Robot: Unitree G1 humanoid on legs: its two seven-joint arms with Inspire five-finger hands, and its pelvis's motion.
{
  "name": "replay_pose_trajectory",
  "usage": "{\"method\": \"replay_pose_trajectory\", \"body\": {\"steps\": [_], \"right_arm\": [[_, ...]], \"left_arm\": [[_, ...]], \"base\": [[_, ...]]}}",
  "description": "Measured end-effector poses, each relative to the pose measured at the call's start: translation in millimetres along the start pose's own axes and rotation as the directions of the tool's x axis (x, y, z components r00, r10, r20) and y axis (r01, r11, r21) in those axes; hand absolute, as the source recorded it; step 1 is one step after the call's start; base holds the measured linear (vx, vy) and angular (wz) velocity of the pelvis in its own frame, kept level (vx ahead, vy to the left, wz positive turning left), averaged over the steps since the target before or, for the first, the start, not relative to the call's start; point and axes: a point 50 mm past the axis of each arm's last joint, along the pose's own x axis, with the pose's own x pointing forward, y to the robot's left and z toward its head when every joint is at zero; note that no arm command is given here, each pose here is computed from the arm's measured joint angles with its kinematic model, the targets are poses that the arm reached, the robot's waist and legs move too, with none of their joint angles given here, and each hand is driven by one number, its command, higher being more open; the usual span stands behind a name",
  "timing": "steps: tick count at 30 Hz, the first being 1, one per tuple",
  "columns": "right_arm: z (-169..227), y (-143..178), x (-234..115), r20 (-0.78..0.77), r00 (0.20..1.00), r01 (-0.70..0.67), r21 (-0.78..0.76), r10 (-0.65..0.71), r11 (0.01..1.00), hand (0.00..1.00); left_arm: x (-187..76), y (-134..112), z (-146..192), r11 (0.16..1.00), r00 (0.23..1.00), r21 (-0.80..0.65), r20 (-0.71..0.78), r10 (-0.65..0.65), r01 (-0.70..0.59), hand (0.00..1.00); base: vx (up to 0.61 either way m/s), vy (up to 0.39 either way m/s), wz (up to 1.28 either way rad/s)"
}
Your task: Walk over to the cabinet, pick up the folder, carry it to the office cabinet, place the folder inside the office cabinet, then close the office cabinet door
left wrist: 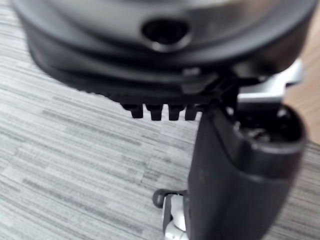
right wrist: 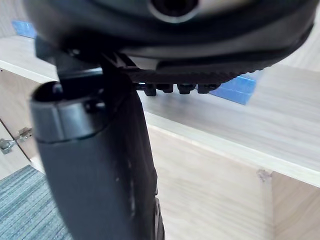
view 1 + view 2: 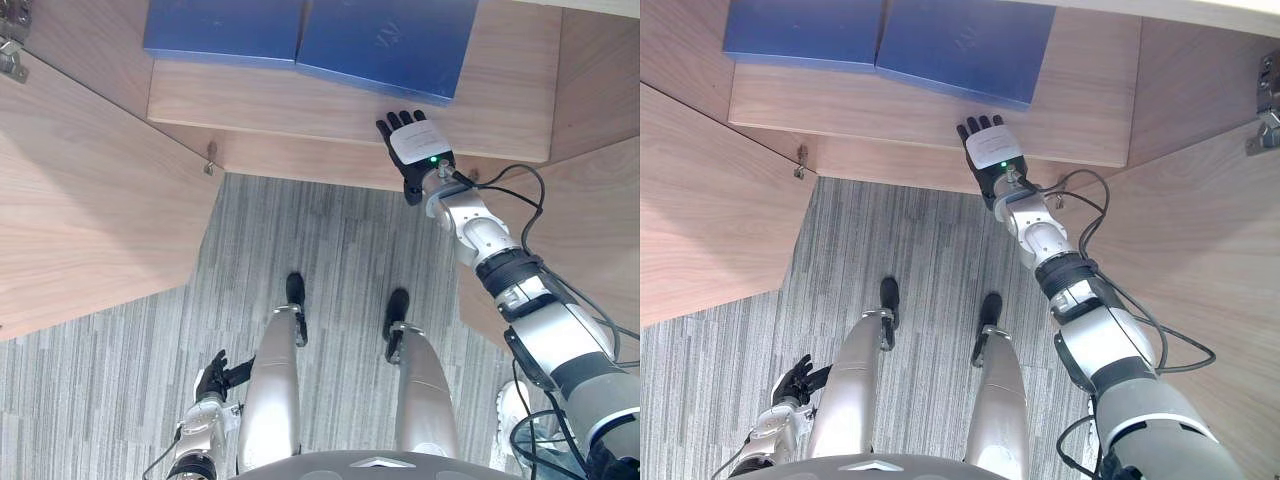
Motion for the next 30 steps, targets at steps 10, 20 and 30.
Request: {"method": "replay_pose_trajectory", "body": {"steps": [10,20,30], "right_arm": [[-29,-52,18,-0.079,0.994,0.083,0.164,-0.071,0.983,1.0],[-77,-122,21,-0.199,0.966,0.25,0.548,-0.167,0.798,1.0],[-80,-115,25,-0.197,0.978,0.178,0.624,-0.067,0.761,1.0]], "left_arm": [[0,2,0,1.0,1.0,0.002,-0.002,0.004,-0.004,1.0],[2,3,6,0.999,1.0,-0.031,0.017,-0.006,0.006,1.0],[1,1,9,0.998,0.999,-0.06,0.029,-0.02,0.022,1.0]], "base": [[0.0,-0.013,0.04],[0.0,-0.004,0.0],[0.0,-0.027,-0.03]]}}
